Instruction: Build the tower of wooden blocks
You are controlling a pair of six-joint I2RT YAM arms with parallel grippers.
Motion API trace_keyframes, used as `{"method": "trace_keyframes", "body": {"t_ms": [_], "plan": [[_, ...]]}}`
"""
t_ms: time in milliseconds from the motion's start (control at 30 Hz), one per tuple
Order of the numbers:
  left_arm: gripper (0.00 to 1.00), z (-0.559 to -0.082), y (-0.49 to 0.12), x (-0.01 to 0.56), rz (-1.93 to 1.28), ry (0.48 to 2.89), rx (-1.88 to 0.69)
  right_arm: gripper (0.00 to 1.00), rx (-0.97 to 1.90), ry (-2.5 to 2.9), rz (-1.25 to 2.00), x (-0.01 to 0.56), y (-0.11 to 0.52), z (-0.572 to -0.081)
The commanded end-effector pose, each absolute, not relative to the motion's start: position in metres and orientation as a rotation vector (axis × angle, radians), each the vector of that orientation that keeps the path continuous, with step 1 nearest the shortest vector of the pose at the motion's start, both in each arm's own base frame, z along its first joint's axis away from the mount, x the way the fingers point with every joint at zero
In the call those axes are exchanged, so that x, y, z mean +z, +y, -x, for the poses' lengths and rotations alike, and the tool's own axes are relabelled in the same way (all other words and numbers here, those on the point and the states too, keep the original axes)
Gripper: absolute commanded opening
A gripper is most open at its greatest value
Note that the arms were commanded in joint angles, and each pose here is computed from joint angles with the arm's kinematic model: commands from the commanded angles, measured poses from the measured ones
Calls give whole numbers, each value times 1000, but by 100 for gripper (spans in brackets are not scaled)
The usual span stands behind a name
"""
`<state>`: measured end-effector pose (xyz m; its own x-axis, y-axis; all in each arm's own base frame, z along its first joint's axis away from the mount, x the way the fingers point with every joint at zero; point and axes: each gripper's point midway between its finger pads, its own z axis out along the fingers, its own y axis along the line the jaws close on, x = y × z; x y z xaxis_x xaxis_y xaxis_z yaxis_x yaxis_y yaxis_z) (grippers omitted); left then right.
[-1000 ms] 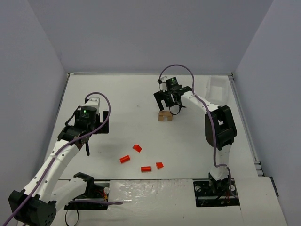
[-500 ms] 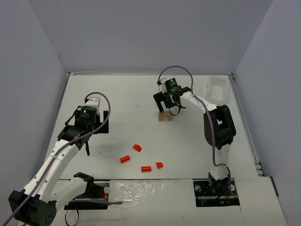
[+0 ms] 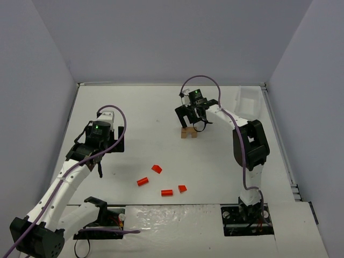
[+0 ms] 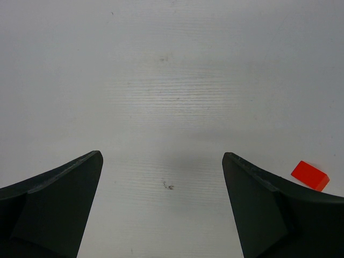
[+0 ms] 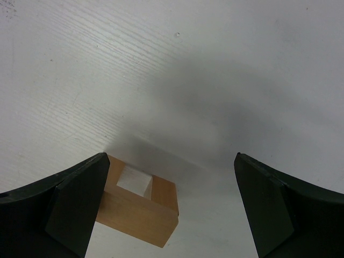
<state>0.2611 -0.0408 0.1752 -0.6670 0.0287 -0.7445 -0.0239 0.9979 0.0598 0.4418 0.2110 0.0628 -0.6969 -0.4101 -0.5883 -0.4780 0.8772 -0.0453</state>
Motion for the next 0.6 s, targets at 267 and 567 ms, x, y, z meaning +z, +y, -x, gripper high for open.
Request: {"method": "trace_keyframes", "body": {"t_ms": [267, 567], "plan": [[92, -271, -43, 190, 0, 2237, 54, 100, 42, 2142, 446, 204, 188, -468], [92, -267, -56, 192, 11, 2249, -40, 100, 76, 1948, 167, 308, 146, -415]]}}
